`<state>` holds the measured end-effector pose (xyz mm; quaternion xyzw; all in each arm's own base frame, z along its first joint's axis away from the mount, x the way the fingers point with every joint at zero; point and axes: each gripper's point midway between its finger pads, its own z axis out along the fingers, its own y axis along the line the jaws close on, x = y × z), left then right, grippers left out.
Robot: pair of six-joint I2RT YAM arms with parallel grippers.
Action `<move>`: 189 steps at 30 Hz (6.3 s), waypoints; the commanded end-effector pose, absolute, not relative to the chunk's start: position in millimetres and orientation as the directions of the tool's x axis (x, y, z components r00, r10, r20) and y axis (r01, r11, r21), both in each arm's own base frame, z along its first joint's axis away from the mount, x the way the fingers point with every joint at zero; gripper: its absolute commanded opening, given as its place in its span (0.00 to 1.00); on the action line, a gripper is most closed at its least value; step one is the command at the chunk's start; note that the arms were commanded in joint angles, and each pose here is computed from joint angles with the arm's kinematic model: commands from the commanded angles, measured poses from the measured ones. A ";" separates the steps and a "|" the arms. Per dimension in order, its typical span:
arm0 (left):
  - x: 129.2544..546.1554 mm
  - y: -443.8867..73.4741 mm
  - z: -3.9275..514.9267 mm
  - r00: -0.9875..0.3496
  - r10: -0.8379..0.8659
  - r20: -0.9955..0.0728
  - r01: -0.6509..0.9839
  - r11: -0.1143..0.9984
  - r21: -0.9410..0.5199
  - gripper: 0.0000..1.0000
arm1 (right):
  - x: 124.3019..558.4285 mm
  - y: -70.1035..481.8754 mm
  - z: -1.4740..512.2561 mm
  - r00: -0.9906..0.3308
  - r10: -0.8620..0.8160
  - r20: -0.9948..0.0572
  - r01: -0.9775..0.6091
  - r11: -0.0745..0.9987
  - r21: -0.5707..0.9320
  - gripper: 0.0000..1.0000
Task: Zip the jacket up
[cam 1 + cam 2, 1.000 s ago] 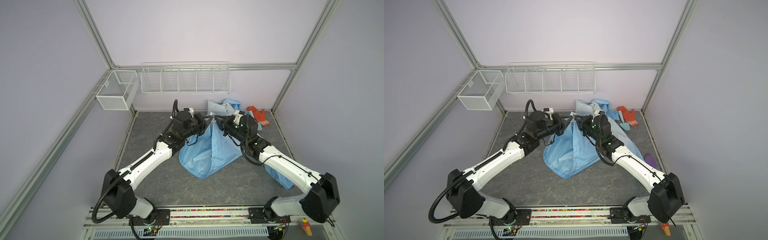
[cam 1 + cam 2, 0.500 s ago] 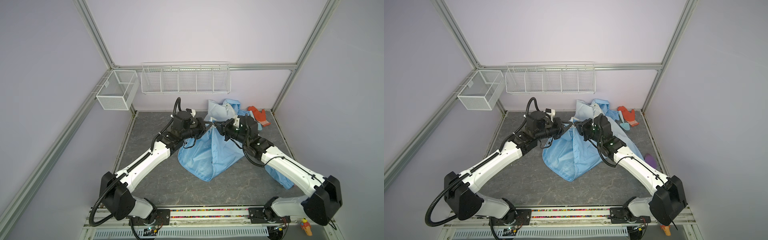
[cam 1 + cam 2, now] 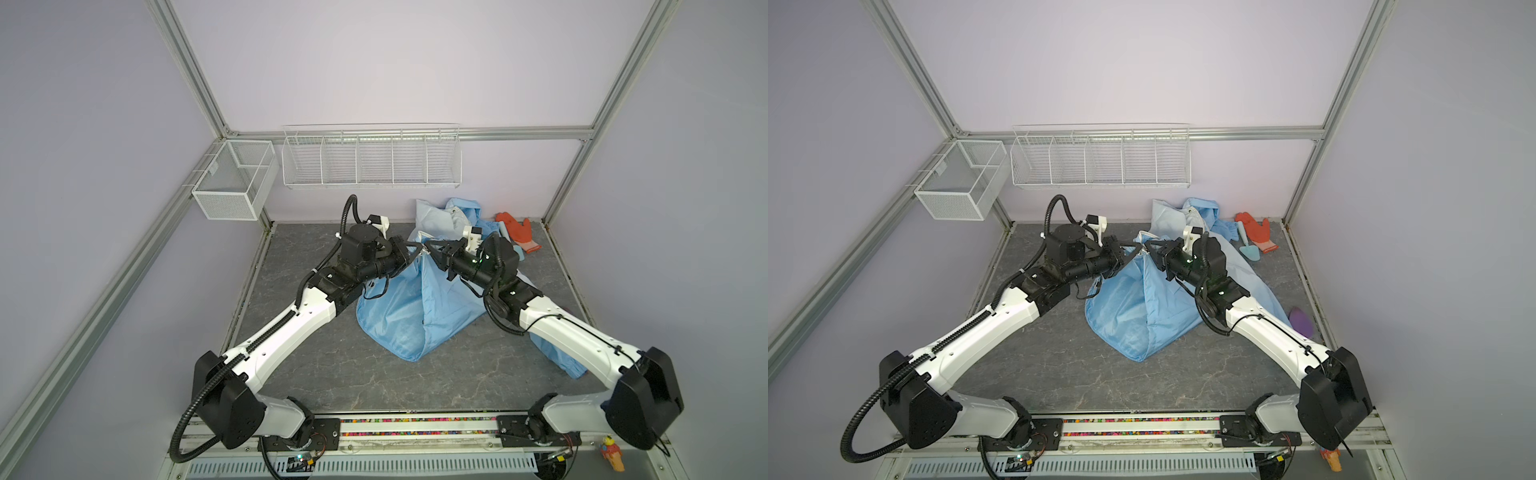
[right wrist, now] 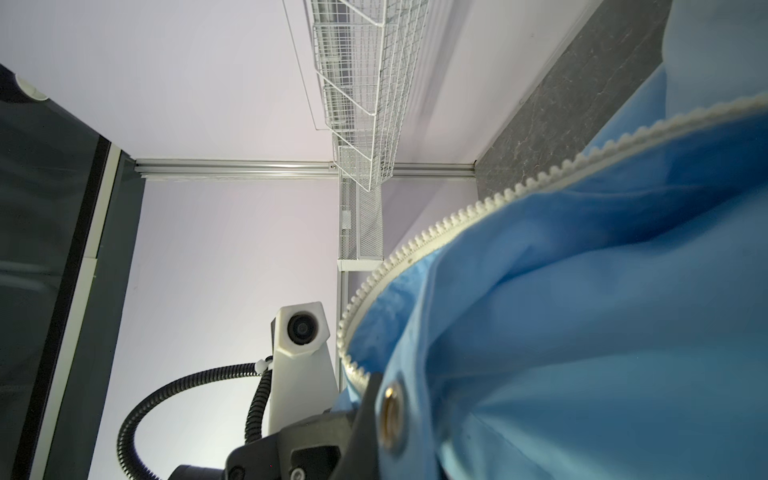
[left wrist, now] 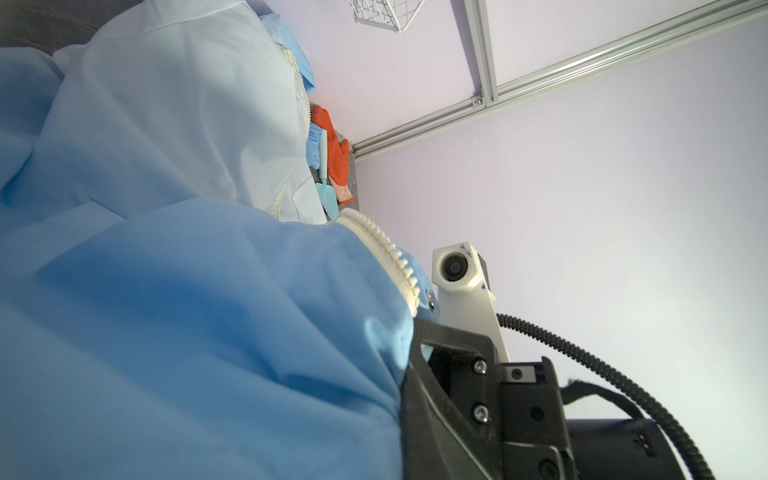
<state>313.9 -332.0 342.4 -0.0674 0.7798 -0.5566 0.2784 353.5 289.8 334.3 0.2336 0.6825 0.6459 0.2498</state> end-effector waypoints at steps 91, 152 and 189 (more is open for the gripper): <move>221.8 -223.3 121.3 -0.893 -0.447 -0.042 -0.303 0.669 -0.679 0.50 | 323.9 254.7 255.8 -0.751 0.455 -0.480 -0.249 0.477 0.843 0.07; 256.9 -375.5 336.6 -0.318 0.330 -0.889 0.812 0.579 -0.075 0.44 | 324.0 251.2 331.8 -0.752 0.554 -0.357 -0.073 0.469 0.880 0.07; 268.5 -375.7 330.2 -0.331 0.354 -0.875 0.773 0.633 -0.036 0.02 | 327.2 259.8 326.6 -0.757 0.539 -0.369 -0.084 0.479 0.874 0.07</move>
